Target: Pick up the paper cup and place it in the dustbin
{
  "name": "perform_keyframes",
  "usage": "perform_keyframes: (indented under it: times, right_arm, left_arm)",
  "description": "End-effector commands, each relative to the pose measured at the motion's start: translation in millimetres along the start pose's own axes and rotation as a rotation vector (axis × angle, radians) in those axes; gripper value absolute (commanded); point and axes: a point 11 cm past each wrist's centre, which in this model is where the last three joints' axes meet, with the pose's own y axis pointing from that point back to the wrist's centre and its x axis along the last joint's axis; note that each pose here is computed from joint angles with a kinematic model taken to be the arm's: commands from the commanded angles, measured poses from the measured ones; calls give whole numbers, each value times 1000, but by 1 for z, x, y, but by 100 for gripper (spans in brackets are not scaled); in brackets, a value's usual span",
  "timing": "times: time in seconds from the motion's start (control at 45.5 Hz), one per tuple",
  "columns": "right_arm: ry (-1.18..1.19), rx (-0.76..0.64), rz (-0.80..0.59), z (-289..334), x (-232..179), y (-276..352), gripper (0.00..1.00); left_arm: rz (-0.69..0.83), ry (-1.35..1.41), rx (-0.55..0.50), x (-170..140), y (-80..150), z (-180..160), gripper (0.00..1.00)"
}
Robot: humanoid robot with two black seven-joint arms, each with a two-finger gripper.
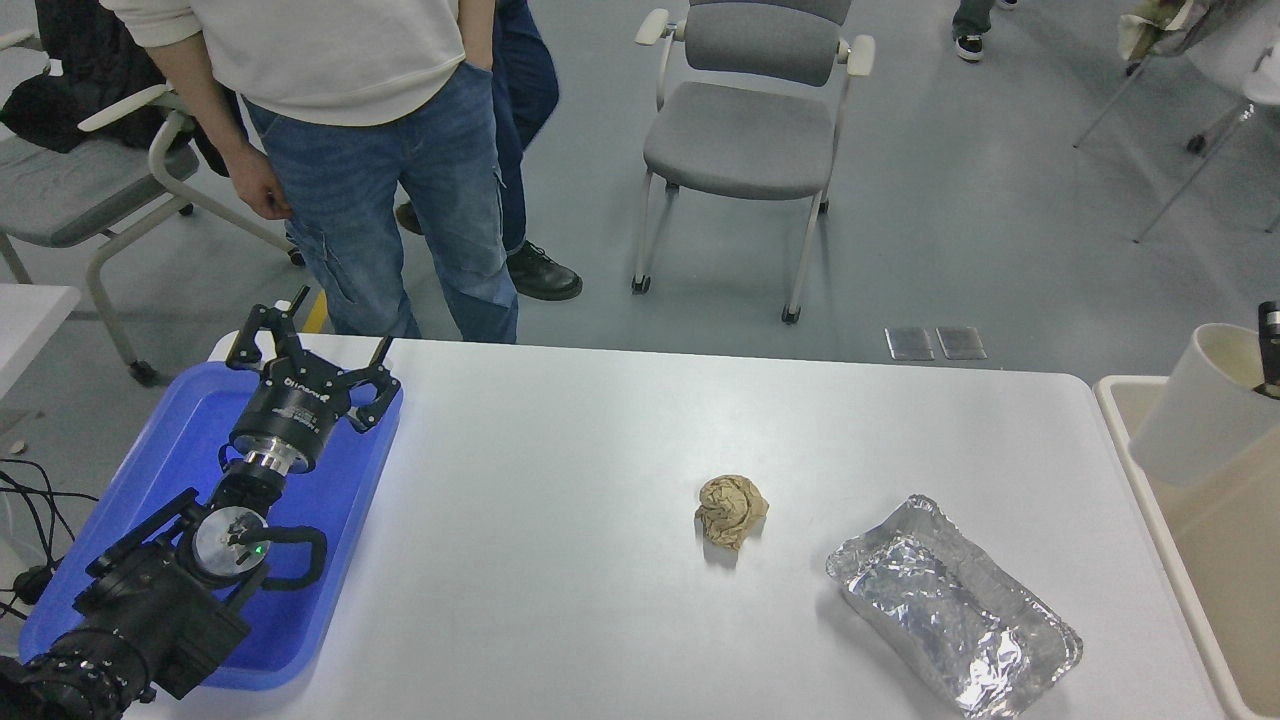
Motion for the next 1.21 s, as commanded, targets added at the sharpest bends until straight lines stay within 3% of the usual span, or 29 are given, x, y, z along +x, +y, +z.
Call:
perform_keyframes:
  times: [0.0,0.264,0.681,1.187]
  right_arm:
    - [-169,-47,96,72,17,-11,0]
    - [-238,-164,171,130,15,-83,0]
    - [-277,-223,449,165,9,-170,0]
    - [-274,-331,528,152,-16,-260,0]
  left_arm:
    - [1,0,1,0,0,0,100]
    - [1,0,1,0,0,0,100]
    - [1,0,1,0,0,0,100]
    - [0,-1,0,0,0,0,100]
